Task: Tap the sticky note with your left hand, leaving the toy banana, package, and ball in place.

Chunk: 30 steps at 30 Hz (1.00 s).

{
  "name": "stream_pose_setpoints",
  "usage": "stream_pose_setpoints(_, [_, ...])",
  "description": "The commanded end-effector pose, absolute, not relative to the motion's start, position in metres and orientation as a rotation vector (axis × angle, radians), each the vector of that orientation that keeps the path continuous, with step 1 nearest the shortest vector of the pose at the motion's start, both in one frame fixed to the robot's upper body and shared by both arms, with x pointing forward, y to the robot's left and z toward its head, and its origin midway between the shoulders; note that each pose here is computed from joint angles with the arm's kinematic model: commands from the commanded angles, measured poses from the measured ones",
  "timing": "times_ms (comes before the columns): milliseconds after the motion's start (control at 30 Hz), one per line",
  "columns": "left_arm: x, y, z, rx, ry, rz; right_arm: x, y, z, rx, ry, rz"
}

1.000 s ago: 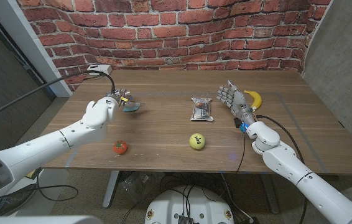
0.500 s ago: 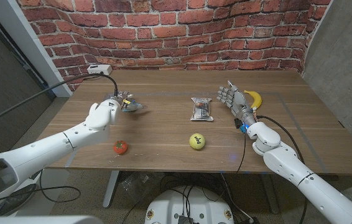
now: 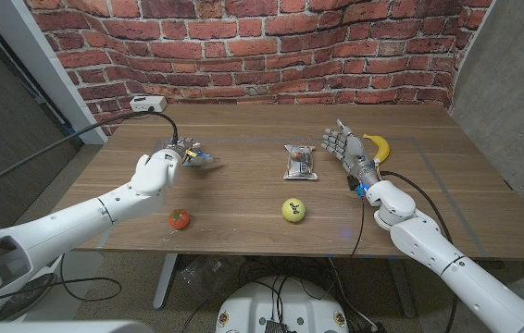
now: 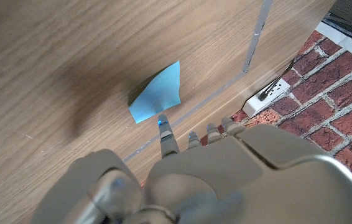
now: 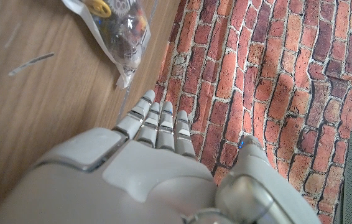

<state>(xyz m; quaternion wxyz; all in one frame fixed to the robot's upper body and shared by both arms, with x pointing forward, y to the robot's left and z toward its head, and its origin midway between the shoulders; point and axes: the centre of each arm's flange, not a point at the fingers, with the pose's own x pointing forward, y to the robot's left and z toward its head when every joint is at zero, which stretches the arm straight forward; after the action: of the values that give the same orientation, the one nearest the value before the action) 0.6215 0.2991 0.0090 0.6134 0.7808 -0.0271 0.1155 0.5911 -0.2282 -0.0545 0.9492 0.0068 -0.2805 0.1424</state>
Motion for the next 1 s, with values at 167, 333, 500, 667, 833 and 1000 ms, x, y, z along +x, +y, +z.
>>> stream_pose_setpoints(167, [0.628, 0.298, -0.001, 1.795, -0.063, 0.269, 0.591, -0.227, -0.056, 0.013, -0.560, 0.288])
stream_pose_setpoints(333, [0.631, 0.299, -0.004, 1.794, -0.054, 0.263, 0.591, -0.228, -0.056, 0.009, -0.559, 0.287])
stream_pose_setpoints(500, [0.633, 0.299, -0.006, 1.793, -0.049, 0.252, 0.589, -0.228, -0.054, 0.004, -0.565, 0.285])
stream_pose_setpoints(667, [0.634, 0.299, -0.007, 1.784, -0.050, 0.245, 0.588, -0.227, -0.050, -0.003, -0.572, 0.287])
stream_pose_setpoints(833, [0.636, 0.298, -0.008, 1.778, -0.049, 0.233, 0.588, -0.227, -0.049, -0.003, -0.570, 0.287])
stream_pose_setpoints(1000, [0.638, 0.292, -0.011, 1.785, -0.061, 0.219, 0.589, -0.226, -0.048, -0.004, -0.574, 0.290])
